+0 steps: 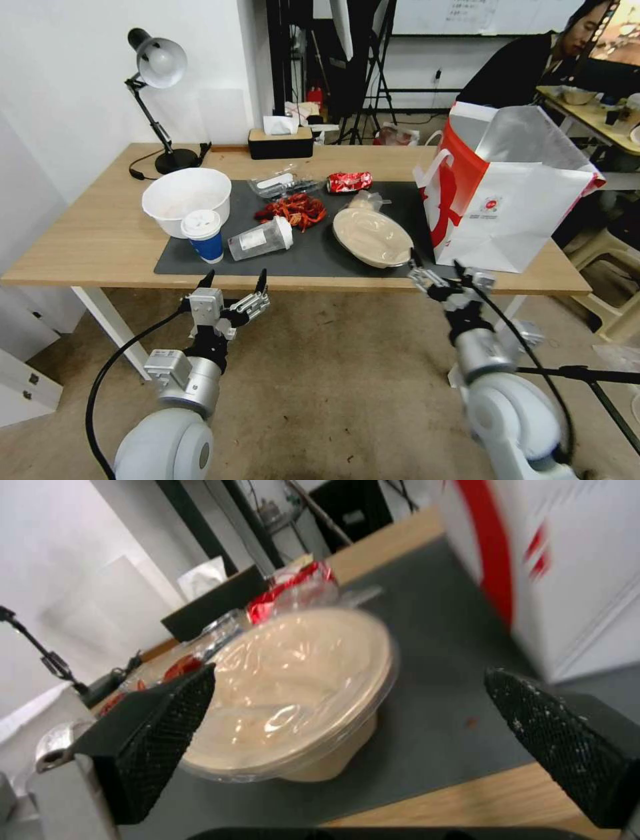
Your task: Pick up the trash from the table and place it into the takeout bag.
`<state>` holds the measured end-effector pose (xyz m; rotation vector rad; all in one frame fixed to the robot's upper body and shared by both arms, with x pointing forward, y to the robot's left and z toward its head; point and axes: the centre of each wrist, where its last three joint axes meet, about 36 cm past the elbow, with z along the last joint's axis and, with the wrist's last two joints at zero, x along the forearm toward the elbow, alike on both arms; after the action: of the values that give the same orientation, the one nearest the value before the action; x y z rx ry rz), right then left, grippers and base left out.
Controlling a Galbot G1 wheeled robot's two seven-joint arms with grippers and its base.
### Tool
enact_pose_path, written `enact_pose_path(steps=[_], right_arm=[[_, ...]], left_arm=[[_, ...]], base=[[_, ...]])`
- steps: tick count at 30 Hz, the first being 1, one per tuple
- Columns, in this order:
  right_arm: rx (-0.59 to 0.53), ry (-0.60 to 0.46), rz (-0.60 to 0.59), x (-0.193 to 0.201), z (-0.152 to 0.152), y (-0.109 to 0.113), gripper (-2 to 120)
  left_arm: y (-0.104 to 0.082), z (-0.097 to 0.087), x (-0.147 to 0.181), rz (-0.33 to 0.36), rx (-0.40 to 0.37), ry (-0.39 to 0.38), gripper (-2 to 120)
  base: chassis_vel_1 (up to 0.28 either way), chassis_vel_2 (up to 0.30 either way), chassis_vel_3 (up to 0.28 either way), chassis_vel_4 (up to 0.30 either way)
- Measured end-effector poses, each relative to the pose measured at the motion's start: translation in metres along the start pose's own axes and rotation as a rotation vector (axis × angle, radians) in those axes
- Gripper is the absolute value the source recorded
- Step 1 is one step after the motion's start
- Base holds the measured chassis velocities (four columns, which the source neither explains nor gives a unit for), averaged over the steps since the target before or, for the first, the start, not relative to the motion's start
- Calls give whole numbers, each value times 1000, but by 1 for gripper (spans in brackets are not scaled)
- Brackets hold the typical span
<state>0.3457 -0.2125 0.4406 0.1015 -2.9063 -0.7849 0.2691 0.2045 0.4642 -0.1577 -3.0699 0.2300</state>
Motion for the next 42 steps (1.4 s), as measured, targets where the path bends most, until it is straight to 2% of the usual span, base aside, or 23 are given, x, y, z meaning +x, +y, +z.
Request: enact_pose_path(steps=[3,8,15,16,20,21,24,25,28,30,32,33,37,42], right_arm=[[-68,43,4,-13,4,6,100],[-100,73,17,-20,7,9,99],[-141,112,36,-27,11,9,76],[-141,112,36,-27,11,9,76],[-154,112,37,-27,10,9,56],[-154,112,37,-27,10,9,56],[-158,108,40,-26,8,9,43],[-158,108,40,-26,8,9,43],[-159,104,44,-25,8,9,27],[-159,103,46,-25,7,9,25],[-156,98,47,-24,6,9,14],[-156,98,47,-24,6,9,14],[-155,72,26,-22,3,9,0],[-151,6,-65,-17,-1,9,0]], left_arm=[[3,0,0,-9,-6,-3,100],[4,2,0,-21,-9,-6,100],[5,5,-1,-26,-7,-5,100],[5,5,-1,-26,-7,-5,100],[2,9,-2,-24,-5,-5,100],[2,9,-2,-24,-5,-5,100],[2,9,-2,-23,-5,-8,100],[2,9,-2,-23,-5,-8,100],[2,10,-2,-22,-7,-11,100],[2,10,-2,-22,-8,-11,100],[2,10,-2,-22,-9,-12,100],[2,10,-2,-22,-9,-12,100],[3,11,-2,-22,-11,-14,100],[3,11,-3,-22,-12,-16,100]], base=[[0,0,0,0],[0,0,0,0],[0,0,0,0],[0,0,0,0],[0,0,0,0],[0,0,0,0],[0,0,0,0],[0,0,0,0],[0,0,0,0],[0,0,0,0],[0,0,0,0],[0,0,0,0],[0,0,0,0],[0,0,0,0]])
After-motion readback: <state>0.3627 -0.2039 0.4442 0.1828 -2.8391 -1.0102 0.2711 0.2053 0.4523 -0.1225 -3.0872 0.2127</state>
